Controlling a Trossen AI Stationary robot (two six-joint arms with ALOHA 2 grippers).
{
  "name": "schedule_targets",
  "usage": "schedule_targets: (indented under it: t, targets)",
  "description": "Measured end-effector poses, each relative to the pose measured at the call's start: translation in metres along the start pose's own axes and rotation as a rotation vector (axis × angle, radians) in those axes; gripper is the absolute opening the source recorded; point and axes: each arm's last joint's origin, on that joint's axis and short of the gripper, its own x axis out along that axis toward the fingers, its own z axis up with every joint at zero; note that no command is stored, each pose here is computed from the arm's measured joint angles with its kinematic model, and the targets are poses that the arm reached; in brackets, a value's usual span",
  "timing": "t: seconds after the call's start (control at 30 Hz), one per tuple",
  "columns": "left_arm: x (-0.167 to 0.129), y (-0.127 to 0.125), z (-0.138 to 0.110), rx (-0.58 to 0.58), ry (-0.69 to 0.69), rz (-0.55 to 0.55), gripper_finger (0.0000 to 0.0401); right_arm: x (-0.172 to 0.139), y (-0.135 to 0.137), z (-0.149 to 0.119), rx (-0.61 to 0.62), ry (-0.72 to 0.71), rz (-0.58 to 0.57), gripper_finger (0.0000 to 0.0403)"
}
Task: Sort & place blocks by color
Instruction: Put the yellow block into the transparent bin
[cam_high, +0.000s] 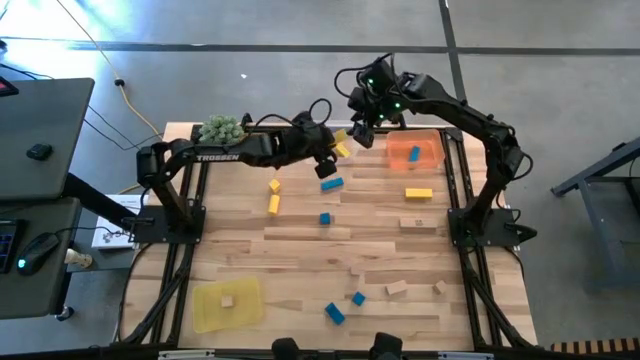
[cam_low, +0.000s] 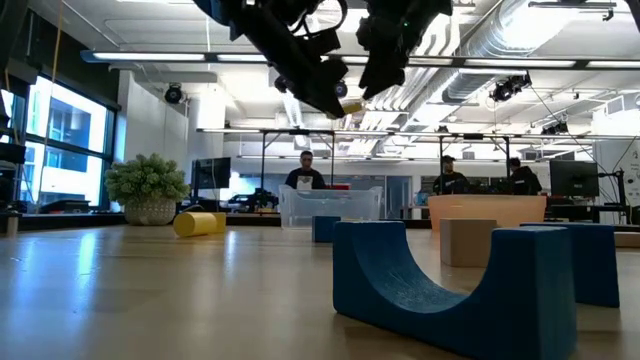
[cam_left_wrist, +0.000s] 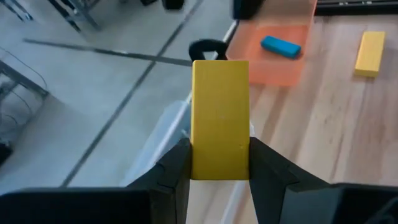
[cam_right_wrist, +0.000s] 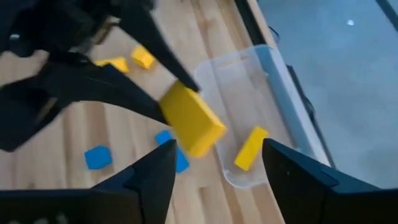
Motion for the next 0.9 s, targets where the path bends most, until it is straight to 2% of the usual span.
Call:
schedule_targets:
  t: [0.63,0.9]
  targets:
    - [-0.005,0.011,0.022,0.205,-0.1,0.096,0.0099,-0.004,-0.015,0.005,0.222,-0.103,0.038,0.0228]
    - [-0.006,0.014,0.031,0.252,-0.181,0.137,0.0099,-0.005,-0.017,0.005,0.278,-0.115,0.079,0.0189]
